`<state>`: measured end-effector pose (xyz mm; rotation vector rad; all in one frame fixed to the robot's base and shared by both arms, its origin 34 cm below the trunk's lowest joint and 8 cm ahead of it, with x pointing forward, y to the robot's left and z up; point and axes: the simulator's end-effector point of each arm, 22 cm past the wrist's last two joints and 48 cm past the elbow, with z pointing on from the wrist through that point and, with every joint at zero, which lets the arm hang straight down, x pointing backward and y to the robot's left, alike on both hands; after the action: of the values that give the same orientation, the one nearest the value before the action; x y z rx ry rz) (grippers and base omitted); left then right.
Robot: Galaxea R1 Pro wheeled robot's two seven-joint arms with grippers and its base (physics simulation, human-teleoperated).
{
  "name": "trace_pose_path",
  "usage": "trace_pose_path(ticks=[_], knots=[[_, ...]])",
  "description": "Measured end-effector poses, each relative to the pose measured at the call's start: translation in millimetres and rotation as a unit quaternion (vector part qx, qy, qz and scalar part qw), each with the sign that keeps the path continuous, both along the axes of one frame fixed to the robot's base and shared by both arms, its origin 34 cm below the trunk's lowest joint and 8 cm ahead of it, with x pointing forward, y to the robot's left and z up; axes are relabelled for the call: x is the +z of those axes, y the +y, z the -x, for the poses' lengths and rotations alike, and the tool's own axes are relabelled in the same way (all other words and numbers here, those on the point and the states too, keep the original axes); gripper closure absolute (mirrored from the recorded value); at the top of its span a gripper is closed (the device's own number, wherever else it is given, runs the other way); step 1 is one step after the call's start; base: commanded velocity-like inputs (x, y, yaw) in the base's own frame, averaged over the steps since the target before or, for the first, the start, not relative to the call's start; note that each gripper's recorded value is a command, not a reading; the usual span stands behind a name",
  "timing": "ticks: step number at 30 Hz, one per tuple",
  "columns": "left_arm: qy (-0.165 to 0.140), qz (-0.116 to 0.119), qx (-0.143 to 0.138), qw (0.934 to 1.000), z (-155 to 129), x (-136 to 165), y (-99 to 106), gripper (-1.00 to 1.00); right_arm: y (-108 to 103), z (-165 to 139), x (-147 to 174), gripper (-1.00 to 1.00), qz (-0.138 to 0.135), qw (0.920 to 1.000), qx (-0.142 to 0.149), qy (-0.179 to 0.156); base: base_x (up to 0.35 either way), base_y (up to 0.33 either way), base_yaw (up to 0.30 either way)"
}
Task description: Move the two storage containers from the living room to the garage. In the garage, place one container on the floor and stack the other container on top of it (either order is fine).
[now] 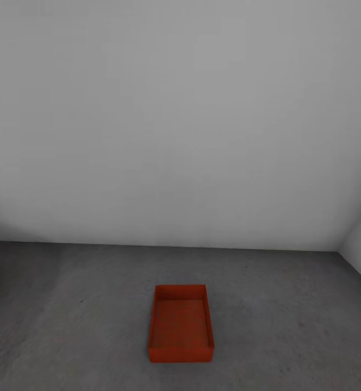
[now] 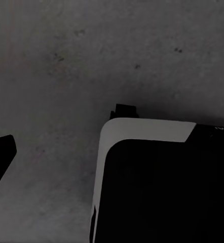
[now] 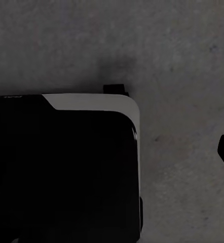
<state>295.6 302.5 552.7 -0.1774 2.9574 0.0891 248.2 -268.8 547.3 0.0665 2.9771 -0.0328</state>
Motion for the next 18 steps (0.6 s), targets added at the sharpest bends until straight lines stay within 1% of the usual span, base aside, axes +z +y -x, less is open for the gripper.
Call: trace_pose_path(ticks=[18], knots=[[-0.017, 0.001, 0.006, 0.9998, -12.4, 5.1, 0.0, -1.00, -1.8, -12.4, 3.8, -1.00, 0.002, 0.9999, -0.001, -0.017, 0.000, 0.000, 0.000]])
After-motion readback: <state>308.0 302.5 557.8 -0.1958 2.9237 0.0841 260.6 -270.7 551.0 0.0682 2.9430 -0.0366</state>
